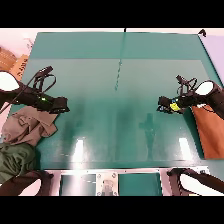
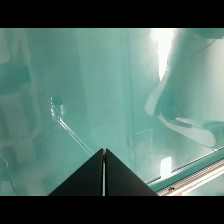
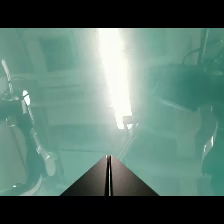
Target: Fold the shirts.
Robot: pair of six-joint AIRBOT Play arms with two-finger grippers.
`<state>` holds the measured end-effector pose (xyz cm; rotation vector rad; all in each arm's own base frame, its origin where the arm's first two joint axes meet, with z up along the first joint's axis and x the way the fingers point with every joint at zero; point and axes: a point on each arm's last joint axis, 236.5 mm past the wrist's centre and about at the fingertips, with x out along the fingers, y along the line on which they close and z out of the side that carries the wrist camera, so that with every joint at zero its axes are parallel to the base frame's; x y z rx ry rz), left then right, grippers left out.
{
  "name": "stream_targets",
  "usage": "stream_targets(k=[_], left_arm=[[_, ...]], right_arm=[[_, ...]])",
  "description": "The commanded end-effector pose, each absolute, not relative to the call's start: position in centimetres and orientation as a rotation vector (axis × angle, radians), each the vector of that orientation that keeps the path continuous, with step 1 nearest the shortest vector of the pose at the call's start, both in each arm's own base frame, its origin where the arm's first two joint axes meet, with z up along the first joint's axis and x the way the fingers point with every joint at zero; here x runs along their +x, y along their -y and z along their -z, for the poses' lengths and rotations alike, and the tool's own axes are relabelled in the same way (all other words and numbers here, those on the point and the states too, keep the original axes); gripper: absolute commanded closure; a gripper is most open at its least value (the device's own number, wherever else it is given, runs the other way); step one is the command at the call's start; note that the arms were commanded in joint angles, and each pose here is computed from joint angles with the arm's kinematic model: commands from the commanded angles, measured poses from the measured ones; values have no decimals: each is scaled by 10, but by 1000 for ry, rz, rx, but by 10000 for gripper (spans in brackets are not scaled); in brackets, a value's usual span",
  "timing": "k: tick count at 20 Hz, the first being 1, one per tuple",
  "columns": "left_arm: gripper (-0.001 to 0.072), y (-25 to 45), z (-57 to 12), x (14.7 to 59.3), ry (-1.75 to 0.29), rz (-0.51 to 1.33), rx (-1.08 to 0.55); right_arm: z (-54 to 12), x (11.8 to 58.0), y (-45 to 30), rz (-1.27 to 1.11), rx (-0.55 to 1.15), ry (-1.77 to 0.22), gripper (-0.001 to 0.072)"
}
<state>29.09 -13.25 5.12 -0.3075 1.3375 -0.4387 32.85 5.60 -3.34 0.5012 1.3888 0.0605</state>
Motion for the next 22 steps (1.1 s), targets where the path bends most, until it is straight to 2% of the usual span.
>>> stream_targets(k=[1,5,8,9,10,11,12,14,19,22], left_arm=[[683,133,-51,291,-1336,439,-306],[683,127,-49,292,-1335,422,-285],[678,91,-35,298,-1337,297,-150],[400,68,-29,300,-1344,211,-88],[38,43,-26,302,-1346,111,-28],[-5,13,-25,304,-1344,-5,49],[-4,-15,-27,304,-1342,-101,129],[-4,-46,-20,296,-1365,-198,164],[-4,-87,48,256,-1459,-293,77],[-1,-91,77,256,-1411,-283,65]], right_arm=[[33,328,-56,-61,501,-1389,696],[33,328,-56,-61,501,-1389,696],[33,328,-56,-61,501,-1389,696],[33,328,-56,-61,501,-1389,696],[33,328,-56,-61,501,-1389,696],[33,328,-56,-61,501,-1389,696],[33,328,-56,-61,501,-1389,696],[33,328,-56,-61,501,-1389,696],[33,328,-56,-61,501,-1389,696],[33,328,-56,-61,501,-1389,696]])
